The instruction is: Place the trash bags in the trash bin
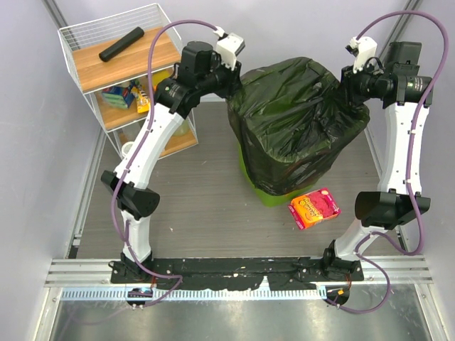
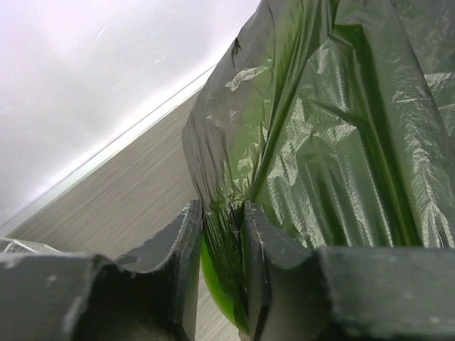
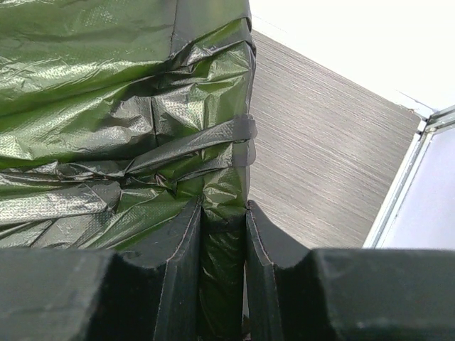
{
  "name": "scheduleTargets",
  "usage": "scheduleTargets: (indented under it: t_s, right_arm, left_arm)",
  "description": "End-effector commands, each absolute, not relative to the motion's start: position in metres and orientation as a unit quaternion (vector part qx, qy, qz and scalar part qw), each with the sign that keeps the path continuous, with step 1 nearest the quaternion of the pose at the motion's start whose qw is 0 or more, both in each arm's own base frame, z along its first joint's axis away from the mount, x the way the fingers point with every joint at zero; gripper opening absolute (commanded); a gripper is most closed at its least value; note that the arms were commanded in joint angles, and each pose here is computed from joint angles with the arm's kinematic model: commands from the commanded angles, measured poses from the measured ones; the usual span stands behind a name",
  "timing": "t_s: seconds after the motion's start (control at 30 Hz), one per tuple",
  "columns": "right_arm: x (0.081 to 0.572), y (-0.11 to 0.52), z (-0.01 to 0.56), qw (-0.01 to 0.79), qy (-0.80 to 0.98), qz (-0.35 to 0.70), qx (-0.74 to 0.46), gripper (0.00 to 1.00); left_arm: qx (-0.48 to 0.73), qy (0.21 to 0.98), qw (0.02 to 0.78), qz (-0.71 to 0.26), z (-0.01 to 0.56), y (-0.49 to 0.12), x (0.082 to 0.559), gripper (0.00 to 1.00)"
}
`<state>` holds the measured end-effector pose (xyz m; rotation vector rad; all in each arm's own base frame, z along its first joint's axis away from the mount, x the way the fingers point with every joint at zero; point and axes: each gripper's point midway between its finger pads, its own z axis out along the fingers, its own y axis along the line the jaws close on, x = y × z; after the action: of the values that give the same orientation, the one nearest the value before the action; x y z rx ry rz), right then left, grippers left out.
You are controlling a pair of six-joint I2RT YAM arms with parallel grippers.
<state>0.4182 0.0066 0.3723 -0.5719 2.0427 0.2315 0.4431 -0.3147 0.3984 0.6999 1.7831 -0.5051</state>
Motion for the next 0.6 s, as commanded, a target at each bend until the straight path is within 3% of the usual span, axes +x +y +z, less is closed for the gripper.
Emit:
scheduleTargets:
  t_s: [0.0,0.2,0.57]
  right_arm:
    - [0.411,0.015,0.397,0.514,0.813,0.086,-0.258,0.27]
    - [0.412,0.013,0.394,0.511,0.816,0.081,-0.259,0.26]
    - [0.412,0.01,0.388,0.507,0.819,0.072,-0.258,0.26]
  left_arm:
    - [0.301,0.747,0.556,-0.205,0.401,-0.314,0.445,0.22]
    - [0.293,0.742,0.57,-0.197,0.412,-0.309,0.445,0.0]
    - [0.235,0.739,0.592,-0.218,0.433,-0.295,0.45,0.0]
